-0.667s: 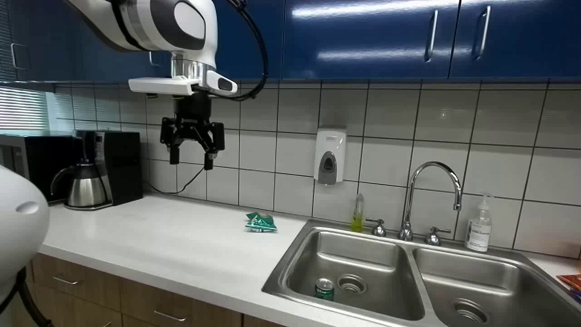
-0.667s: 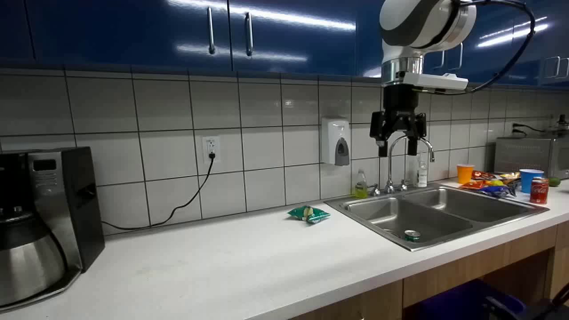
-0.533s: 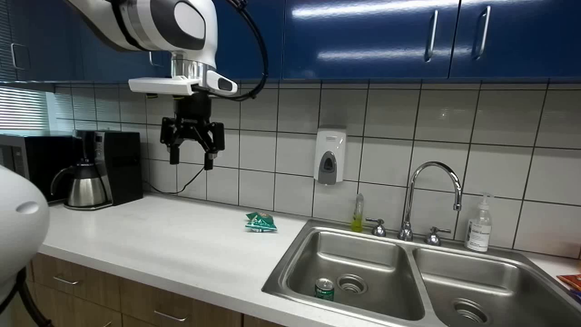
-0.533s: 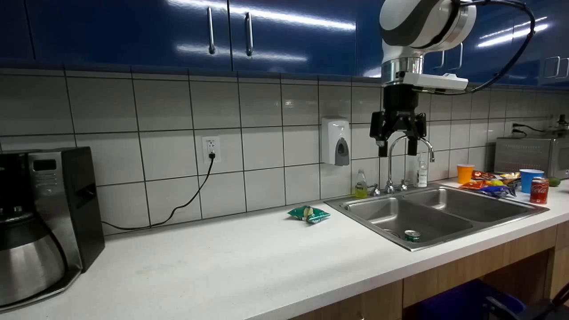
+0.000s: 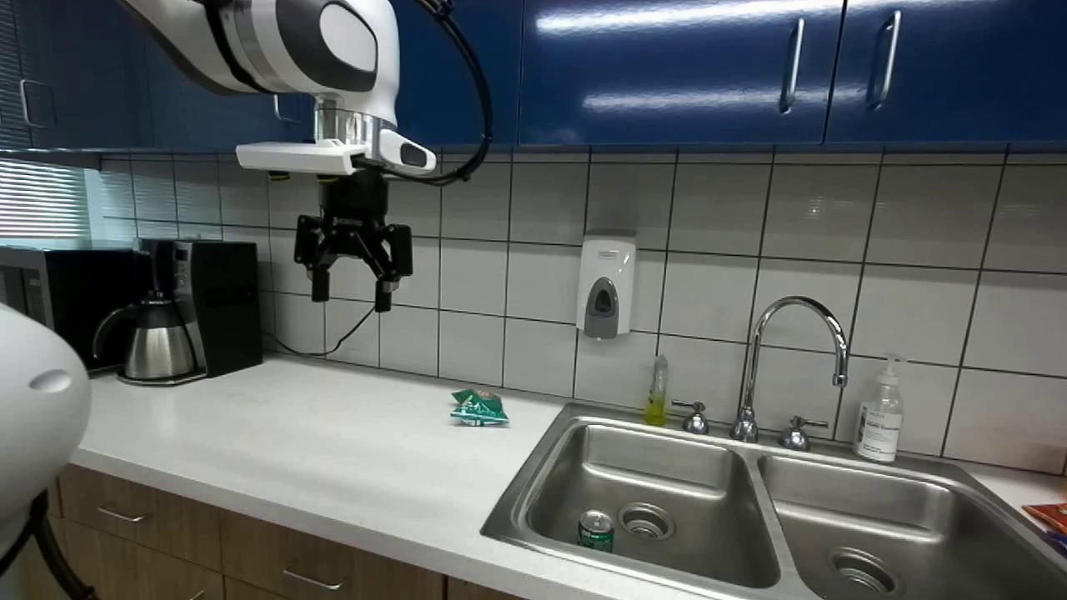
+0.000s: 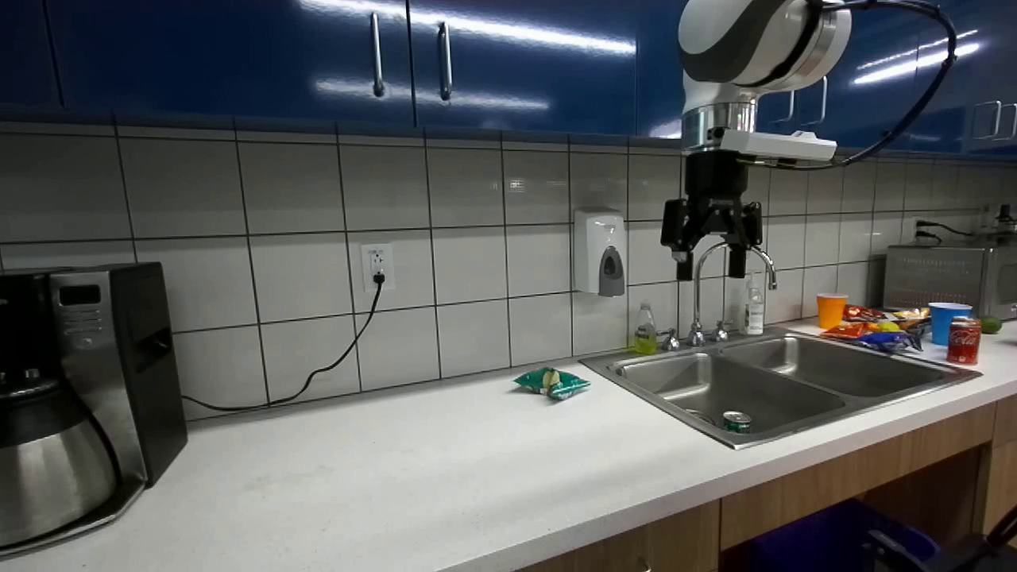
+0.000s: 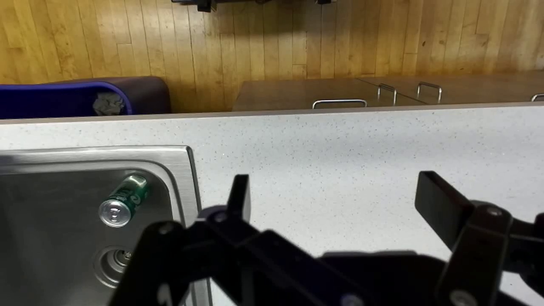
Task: Take the can out of the sink
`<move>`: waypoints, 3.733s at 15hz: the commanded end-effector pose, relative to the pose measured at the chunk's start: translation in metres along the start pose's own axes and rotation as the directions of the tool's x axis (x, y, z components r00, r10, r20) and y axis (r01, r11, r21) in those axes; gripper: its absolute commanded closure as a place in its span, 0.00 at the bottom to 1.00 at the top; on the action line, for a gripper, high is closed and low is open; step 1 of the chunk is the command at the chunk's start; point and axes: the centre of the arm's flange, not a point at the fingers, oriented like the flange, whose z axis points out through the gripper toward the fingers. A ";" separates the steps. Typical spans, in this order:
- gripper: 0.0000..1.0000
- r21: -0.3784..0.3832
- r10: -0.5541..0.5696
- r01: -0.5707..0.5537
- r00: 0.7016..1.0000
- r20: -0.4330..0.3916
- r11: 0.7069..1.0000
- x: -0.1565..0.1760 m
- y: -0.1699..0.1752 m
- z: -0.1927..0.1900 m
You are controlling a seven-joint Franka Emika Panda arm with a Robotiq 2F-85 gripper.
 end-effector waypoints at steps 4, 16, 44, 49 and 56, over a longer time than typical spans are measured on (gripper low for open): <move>0.00 0.003 0.024 -0.024 1.000 0.000 1.000 0.008 0.008 0.001; 0.00 0.034 0.284 -0.283 0.958 -0.040 0.959 0.087 0.152 0.054; 0.00 -0.077 0.481 -0.478 0.876 0.027 0.875 0.179 0.287 0.273; 0.00 -0.087 0.493 -0.489 0.869 0.037 0.868 0.177 0.299 0.301; 0.00 -0.098 0.483 -0.478 0.875 0.030 0.873 0.184 0.295 0.329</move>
